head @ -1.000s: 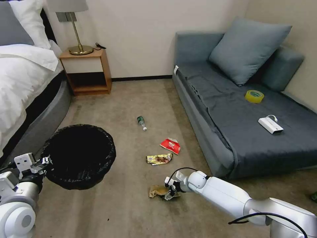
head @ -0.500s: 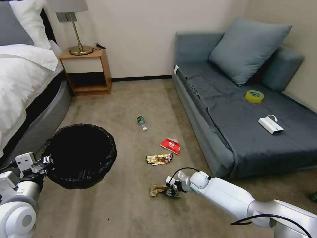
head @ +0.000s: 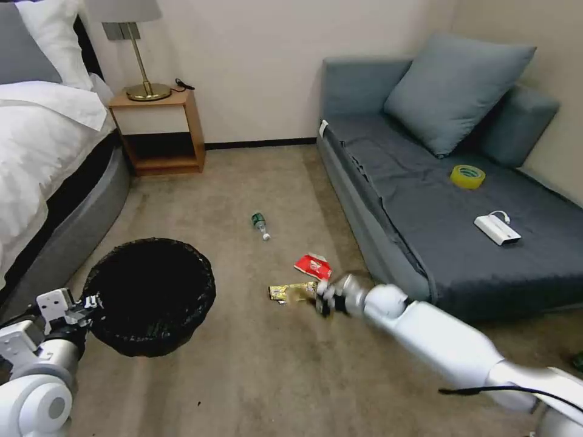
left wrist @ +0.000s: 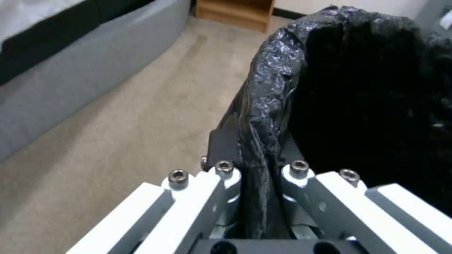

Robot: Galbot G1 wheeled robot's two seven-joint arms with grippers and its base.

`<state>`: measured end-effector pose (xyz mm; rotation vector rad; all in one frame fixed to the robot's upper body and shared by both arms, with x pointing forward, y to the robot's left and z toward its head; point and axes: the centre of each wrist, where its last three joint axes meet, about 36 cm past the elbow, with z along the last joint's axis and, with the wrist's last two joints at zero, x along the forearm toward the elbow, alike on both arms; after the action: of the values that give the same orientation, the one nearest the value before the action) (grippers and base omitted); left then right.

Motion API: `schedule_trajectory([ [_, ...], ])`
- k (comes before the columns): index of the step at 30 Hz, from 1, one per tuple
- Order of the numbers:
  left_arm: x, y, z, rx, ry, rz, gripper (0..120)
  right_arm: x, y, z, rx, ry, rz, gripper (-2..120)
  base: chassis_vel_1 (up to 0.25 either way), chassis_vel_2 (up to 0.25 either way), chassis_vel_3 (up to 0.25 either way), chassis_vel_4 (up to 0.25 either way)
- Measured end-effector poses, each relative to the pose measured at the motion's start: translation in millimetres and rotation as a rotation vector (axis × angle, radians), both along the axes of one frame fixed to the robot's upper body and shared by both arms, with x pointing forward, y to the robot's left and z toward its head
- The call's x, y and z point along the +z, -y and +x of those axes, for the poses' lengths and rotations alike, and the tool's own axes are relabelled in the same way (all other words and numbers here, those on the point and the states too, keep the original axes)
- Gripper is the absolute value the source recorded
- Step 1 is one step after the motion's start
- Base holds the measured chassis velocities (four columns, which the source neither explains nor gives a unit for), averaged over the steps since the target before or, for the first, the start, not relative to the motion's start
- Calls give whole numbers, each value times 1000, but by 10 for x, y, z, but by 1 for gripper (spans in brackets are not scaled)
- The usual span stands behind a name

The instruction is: Pick up the trash bin, then pick up the garbage on the floor and place it into the trash bin.

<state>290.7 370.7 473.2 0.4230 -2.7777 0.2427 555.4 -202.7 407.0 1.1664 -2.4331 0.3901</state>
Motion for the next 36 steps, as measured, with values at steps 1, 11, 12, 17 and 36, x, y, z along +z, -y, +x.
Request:
schedule_trajectory([
  [1,-26,40,3,-11,-6,-4,4,366,-153,-69,14,52,64,0,0,0,0,0],
  [11,-64,402,11,-100,-10,-31,4,1658,-1193,-812,216,170,293,0,0,0,0,0],
  [12,-64,402,11,-100,-10,-31,4,1658,-1193,-812,216,170,293,0,0,0,0,0],
  [17,-43,632,-4,-137,-8,-46,4,1528,-1664,-1319,333,86,298,0,0,0,0,0],
  [36,141,773,-117,-173,11,-95,4,531,-1570,-1324,195,12,100,19,0,0,0,0],
])
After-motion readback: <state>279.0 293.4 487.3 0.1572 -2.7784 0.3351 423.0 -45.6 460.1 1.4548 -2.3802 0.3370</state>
